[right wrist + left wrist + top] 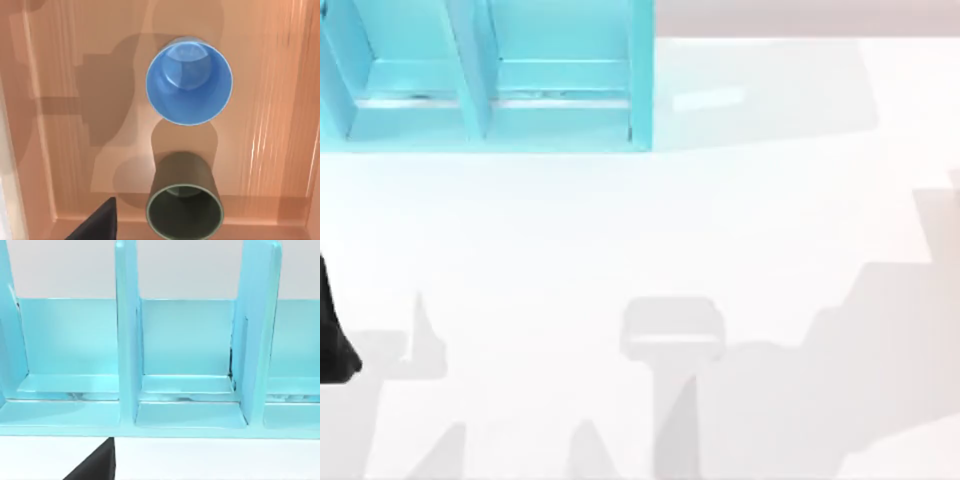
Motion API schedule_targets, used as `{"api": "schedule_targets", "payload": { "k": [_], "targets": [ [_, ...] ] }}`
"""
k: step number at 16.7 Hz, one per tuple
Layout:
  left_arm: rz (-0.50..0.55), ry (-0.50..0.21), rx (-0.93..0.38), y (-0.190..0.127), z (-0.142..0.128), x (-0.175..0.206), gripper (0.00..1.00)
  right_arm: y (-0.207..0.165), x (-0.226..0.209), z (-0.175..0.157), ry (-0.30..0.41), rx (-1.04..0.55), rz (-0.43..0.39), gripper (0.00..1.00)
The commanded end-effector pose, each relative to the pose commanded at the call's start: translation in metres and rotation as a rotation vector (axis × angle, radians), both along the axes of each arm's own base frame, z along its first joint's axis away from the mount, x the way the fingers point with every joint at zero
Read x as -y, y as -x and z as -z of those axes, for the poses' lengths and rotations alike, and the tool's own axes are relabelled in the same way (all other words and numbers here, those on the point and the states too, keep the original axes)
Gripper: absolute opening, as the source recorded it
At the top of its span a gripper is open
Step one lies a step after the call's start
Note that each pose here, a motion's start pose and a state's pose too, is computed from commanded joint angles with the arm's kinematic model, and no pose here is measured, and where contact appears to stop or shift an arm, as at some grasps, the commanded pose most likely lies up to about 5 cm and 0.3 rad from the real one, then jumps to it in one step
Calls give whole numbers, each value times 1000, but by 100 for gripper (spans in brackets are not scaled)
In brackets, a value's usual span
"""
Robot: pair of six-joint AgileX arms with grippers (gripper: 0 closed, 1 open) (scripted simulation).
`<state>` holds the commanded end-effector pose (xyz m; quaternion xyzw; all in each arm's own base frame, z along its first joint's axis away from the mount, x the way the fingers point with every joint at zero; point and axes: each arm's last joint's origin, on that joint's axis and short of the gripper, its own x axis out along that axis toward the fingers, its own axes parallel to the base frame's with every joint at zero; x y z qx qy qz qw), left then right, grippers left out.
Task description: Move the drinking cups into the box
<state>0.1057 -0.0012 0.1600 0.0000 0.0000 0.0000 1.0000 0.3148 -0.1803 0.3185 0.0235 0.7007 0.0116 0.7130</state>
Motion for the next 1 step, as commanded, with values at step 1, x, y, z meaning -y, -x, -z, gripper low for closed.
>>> {"api": "schedule_targets", "payload": {
  "k": [1],
  "targets": [
    [0,0,0,0,0,0,100,0,0,0,0,0,0,100]
  ]
}}
